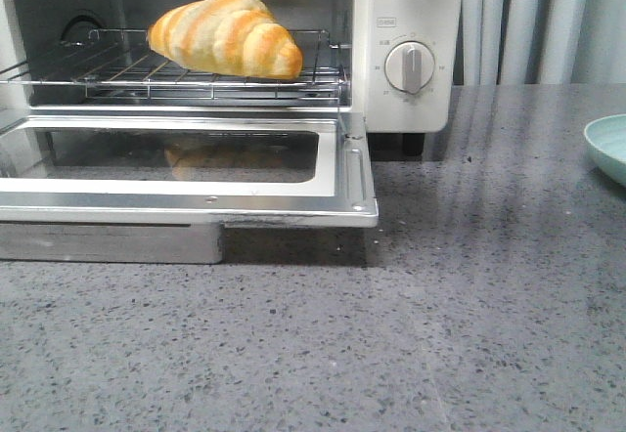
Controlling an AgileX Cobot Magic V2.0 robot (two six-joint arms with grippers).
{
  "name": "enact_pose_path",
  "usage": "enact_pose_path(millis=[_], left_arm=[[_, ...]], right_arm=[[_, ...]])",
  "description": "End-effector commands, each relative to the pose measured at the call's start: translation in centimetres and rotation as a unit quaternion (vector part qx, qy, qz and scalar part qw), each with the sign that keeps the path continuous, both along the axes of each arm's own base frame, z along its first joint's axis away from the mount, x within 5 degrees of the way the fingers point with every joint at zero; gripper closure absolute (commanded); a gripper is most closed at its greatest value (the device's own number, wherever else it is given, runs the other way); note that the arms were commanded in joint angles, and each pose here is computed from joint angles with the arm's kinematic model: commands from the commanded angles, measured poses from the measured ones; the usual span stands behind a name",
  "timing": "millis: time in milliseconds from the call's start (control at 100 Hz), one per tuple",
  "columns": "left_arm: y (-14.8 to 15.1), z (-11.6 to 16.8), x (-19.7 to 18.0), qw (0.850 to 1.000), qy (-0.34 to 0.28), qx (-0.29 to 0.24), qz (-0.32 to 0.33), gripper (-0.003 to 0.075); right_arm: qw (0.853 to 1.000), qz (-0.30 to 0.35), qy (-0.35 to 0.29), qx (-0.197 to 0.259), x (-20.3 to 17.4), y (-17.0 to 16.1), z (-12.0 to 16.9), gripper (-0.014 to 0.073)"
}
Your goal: Put bread in oven
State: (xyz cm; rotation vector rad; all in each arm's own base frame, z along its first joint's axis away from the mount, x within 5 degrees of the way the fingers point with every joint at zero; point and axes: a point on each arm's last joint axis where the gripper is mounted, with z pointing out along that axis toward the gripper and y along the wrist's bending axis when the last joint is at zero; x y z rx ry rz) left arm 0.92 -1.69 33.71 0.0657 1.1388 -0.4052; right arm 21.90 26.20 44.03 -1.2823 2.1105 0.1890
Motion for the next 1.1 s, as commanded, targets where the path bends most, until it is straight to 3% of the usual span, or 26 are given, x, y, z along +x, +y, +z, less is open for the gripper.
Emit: enact_pose_path(millis=[0, 310, 510, 740, 1090], left_arm=[[0.5, -1.0, 1.0, 0.999, 0.021, -0.021, 0.026, 0.0742], [1.0, -5.5, 3.1, 0.994, 0.087, -0.022, 0.063, 0.0742], [0.7, -6.1, 3.3, 0.994, 0.098, -0.015, 0.050, 0.0741], [0.7, -6.1, 3.3, 0.994, 0.098, -0.015, 0.050, 0.0741], [0.7, -6.1, 3.3, 0.994, 0.098, -0.015, 0.050, 0.0741]], right_arm=[[0.999, -0.013, -0.038, 0.020, -1.9, -3.2, 3.7, 0.0669], [0.990, -0.052, -0.126, 0.025, -4.4, -8.3, 7.2, 0.0662], [0.985, -0.093, -0.141, -0.037, -4.9, -10.8, 5.0, 0.0662], [0.984, -0.104, -0.130, -0.067, -5.9, -12.5, 2.8, 0.0662], [0.981, -0.158, -0.108, -0.014, -7.9, -14.8, 2.4, 0.0664]])
